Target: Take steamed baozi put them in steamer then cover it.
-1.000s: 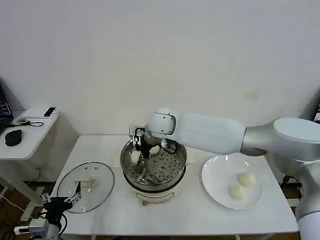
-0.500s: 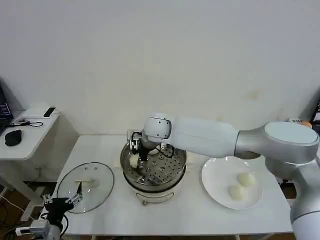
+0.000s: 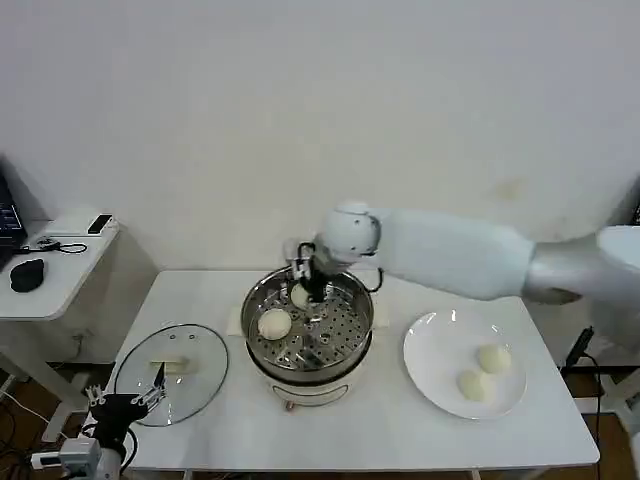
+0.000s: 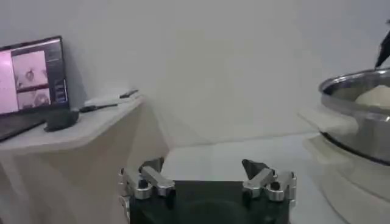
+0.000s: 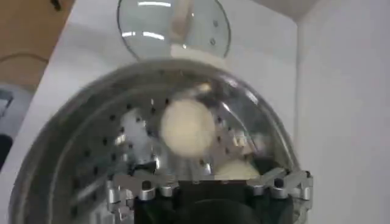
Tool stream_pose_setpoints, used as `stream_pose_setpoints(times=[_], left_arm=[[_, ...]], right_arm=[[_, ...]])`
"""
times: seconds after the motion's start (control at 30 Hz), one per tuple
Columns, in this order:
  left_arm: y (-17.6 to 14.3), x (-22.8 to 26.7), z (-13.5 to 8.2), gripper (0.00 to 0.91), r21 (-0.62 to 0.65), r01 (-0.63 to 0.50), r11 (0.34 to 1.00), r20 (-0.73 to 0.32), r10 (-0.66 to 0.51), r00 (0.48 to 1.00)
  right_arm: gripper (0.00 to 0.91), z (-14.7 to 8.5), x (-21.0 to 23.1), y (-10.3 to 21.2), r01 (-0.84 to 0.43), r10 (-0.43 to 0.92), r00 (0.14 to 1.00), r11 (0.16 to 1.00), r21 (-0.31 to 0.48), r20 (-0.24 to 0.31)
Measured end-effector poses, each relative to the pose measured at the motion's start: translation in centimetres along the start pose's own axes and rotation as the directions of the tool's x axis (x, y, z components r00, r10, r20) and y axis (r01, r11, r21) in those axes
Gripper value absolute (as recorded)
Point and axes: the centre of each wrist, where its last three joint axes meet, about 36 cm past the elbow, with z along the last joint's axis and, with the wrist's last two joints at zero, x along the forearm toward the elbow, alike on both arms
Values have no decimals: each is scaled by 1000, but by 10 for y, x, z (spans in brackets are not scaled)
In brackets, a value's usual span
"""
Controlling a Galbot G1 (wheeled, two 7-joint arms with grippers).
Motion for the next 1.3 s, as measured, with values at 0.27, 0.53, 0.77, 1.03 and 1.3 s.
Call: stream_pose_setpoints(times=[0.27, 0.53, 0.77, 1.03, 1.3], left_arm=[[-3, 0, 5, 907, 3, -9, 1000, -13, 9, 1000], [-5, -1, 5, 907, 4, -16, 1000, -14, 16, 1000], [-6, 0, 9, 907, 5, -18, 1000, -26, 18, 1000], [-10, 1, 15, 907, 8, -20, 1000, -45, 21, 999], [-8, 2, 15, 907, -1, -15, 1000, -46, 15, 999]], right_arm=[[907, 82, 43, 33, -7, 5, 998, 1000, -27, -56], [907, 160, 50, 87, 14, -22, 993, 998, -68, -112], [907, 216, 37, 137, 38, -55, 987, 993, -109, -152], [907, 253, 11, 178, 74, -97, 978, 989, -128, -183], [907, 276, -12, 201, 83, -115, 968, 986, -144, -224]])
